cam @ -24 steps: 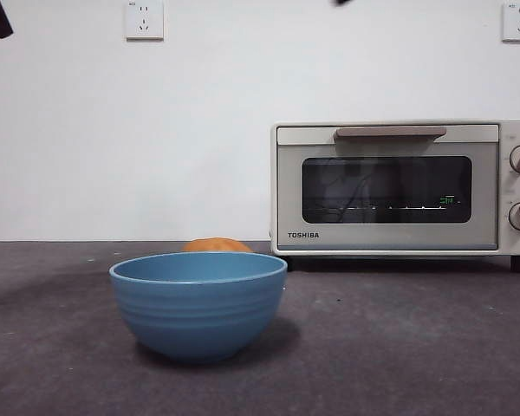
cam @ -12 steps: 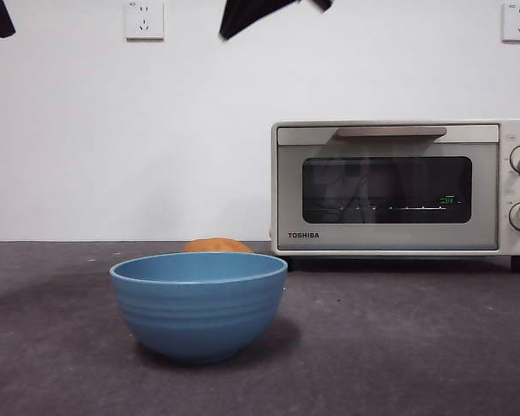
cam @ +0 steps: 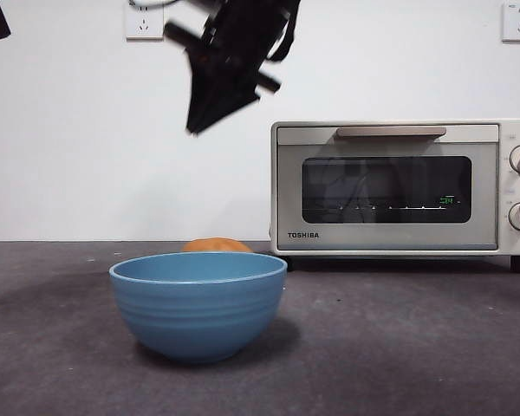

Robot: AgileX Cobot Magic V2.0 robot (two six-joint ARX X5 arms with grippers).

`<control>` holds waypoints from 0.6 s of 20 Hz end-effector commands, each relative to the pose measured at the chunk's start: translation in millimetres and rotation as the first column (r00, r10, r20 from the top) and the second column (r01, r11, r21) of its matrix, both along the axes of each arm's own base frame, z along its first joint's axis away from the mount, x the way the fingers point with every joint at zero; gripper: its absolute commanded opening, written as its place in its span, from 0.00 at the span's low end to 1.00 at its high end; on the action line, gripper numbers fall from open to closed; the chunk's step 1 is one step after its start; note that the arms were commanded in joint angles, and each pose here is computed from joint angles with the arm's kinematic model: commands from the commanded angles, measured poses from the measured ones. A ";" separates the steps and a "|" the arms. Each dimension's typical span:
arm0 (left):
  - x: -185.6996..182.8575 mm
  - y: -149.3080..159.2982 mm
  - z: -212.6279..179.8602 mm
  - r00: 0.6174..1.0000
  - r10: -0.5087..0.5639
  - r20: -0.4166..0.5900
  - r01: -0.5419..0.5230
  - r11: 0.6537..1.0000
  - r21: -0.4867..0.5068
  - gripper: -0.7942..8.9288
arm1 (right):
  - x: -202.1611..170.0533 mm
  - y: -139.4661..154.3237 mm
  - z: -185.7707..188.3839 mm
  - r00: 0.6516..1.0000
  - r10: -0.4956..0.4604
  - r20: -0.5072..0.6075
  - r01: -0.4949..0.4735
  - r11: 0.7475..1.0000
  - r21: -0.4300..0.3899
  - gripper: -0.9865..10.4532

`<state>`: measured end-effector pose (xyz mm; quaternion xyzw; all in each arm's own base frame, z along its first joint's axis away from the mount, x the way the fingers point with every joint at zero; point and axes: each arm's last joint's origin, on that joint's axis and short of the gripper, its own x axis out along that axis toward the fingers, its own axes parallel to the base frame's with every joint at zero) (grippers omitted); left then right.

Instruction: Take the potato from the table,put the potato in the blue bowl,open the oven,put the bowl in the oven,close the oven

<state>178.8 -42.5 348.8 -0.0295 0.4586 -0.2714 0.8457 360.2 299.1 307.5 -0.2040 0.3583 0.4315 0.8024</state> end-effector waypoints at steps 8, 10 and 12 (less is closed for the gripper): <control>0.5 -0.5 0.1 1.000 -0.019 0.016 0.019 1.000 0.009 0.08 | 17.7 26.0 -79.6 0.998 0.048 -0.034 -0.053 0.982 -0.180 0.70; 0.5 -0.5 0.1 0.999 -0.025 0.020 0.025 1.000 0.012 0.08 | 20.3 25.9 -90.8 0.997 0.042 -0.057 -0.053 0.978 -0.201 0.70; 0.1 -0.5 -0.2 0.999 -0.027 0.016 0.027 1.000 0.014 0.08 | 21.7 25.4 -99.4 0.996 0.037 -0.078 -0.053 0.974 -0.221 0.70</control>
